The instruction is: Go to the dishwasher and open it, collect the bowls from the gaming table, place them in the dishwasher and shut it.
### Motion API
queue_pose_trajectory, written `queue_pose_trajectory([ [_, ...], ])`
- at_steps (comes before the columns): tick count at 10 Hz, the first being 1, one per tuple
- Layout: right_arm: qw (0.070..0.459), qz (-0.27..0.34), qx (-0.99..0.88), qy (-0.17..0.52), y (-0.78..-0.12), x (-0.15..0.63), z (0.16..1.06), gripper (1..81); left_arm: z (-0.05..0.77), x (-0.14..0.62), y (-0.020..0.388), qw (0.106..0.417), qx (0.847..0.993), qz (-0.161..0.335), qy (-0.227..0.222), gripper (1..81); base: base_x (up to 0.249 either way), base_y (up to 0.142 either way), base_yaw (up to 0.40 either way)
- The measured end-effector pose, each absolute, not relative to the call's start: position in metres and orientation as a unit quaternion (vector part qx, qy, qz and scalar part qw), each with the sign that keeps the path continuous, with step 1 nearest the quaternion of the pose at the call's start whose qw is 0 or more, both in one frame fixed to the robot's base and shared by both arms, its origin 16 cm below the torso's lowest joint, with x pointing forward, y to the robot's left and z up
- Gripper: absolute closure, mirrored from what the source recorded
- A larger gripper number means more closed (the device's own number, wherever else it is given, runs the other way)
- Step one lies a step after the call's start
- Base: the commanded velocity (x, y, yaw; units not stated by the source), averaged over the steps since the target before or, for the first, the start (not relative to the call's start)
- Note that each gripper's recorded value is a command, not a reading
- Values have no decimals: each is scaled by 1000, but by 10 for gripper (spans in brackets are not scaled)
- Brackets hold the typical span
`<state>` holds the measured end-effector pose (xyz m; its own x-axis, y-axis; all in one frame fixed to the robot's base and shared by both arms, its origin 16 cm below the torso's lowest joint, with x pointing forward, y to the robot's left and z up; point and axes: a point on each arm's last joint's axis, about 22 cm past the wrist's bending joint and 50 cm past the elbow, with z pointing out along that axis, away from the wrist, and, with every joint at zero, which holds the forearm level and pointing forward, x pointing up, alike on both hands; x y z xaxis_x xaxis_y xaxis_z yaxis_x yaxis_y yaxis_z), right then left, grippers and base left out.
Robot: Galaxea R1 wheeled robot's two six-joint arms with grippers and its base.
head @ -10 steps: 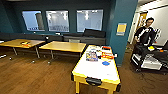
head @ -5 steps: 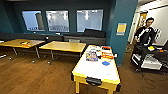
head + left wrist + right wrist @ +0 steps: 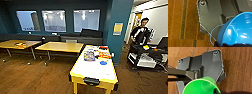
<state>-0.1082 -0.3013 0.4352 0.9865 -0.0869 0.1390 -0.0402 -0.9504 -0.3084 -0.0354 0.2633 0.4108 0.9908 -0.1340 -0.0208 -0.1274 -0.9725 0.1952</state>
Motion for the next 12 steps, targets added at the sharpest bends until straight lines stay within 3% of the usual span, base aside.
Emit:
queue_pose_trajectory([
  [5, 161, -67, -984, 33, -290, -122, 436, 811, 411, -22, 263, 97, 993, -8, -66, 811, 0, 0, -387],
  [8, 185, -58, -980, 39, -267, -136, 439, 811, 411, -17, 259, 99, 993, -4, -66, 811, 0, 0, -387],
  [12, 149, -40, -986, 65, -274, -158, 433, 811, 411, -17, 260, 98, 993, -6, -65, 811, 0, 0, -376],
])
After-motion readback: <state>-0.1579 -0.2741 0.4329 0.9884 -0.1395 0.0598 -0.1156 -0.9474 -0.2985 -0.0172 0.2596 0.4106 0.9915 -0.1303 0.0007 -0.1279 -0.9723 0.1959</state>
